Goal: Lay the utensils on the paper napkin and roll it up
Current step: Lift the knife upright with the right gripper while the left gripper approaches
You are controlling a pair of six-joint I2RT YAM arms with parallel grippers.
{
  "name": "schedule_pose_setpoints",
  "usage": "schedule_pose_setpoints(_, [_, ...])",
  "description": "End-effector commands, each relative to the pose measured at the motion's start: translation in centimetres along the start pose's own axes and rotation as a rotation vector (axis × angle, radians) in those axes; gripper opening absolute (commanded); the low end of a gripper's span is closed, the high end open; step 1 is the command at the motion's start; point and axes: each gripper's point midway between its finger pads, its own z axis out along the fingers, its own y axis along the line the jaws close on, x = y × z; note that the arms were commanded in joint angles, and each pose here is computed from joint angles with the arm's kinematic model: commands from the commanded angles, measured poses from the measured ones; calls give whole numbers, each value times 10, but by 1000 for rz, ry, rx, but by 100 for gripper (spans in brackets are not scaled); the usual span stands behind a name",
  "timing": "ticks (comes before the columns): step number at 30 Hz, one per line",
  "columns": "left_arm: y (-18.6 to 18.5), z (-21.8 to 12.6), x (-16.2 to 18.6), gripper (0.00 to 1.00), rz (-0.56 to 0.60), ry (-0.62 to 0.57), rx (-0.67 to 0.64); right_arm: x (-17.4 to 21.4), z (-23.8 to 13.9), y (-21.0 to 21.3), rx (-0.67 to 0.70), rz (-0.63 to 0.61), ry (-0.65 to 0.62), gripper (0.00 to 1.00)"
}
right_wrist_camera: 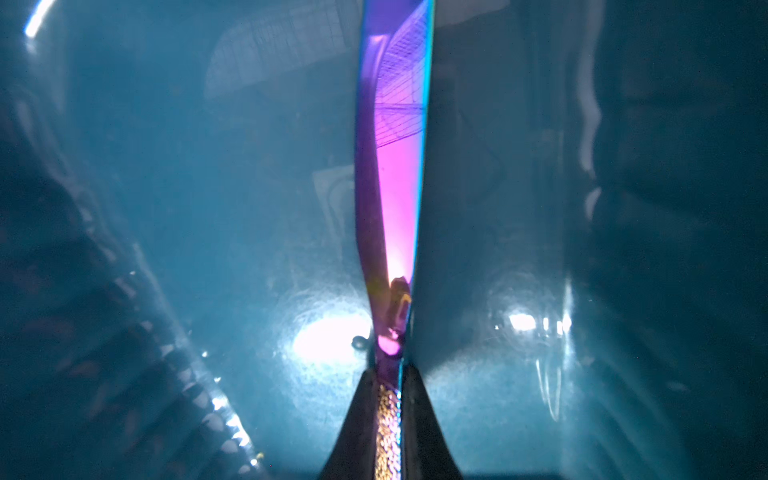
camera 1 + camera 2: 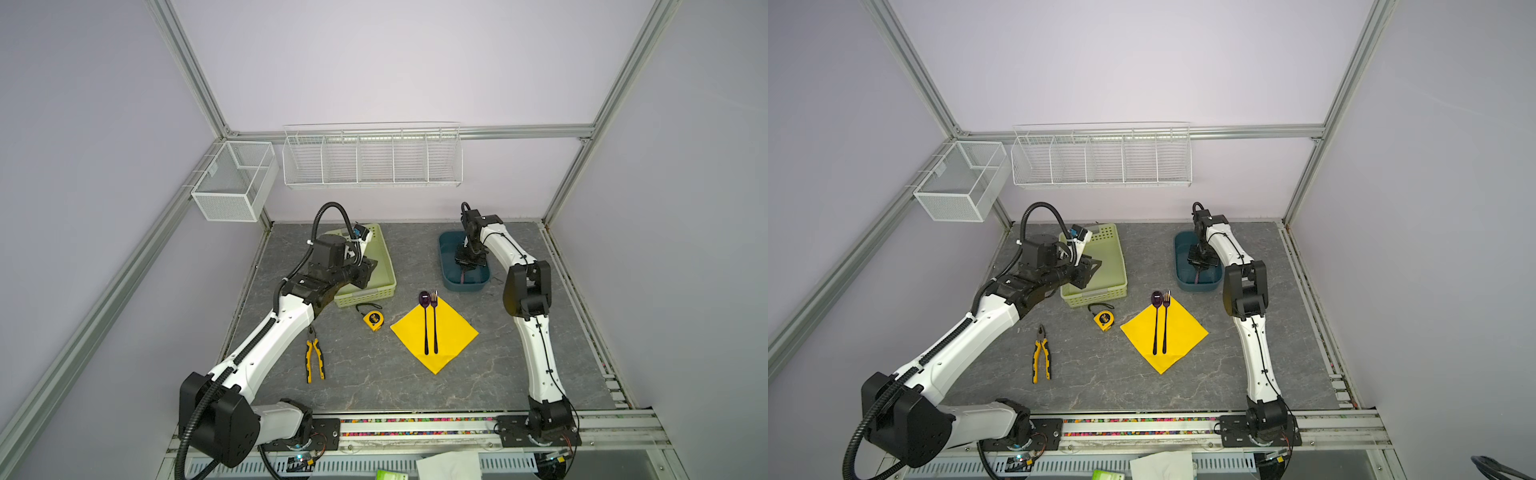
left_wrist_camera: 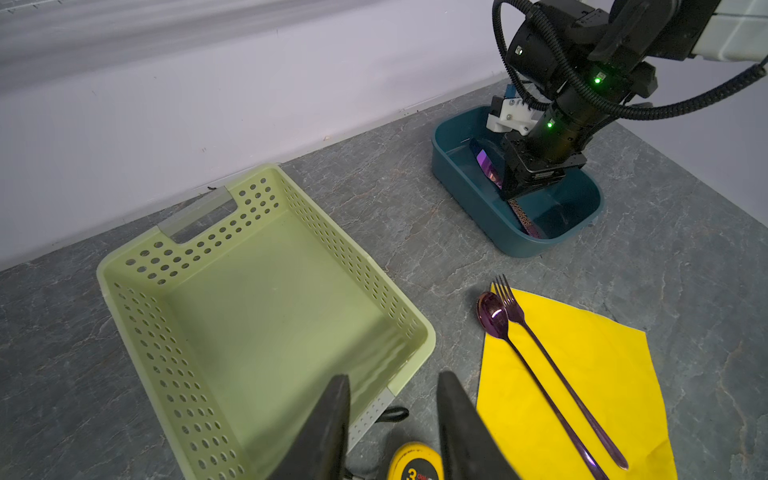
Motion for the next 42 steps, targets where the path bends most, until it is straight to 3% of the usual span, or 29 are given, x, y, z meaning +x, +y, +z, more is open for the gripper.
schedule_pose_setpoints(1, [-4,-5,-4,36,22,-21,18,-9,-34,6,-41,7,-67,7])
schedule_pose_setpoints(8, [-11,-15,-22,37,8,-63,54,-18,-84,15,-89,-5,-167,7])
schedule_pose_setpoints(15, [-31,-23,-44,37,-68,-137,175,-15,-129,25,-158,-14,-238,7])
schedule_pose_setpoints(22, [-53,-26,-73,37,-146,-215,313,-1,-204,50,-309,-65,-418,7])
schedule_pose_setpoints(34, [-105,-7,-105,37,-208,-235,515,63,-296,100,-596,-201,-594,7])
schedule_pose_setpoints(42, [-130,4,-115,38,-251,-230,616,101,-329,121,-675,-280,-650,7])
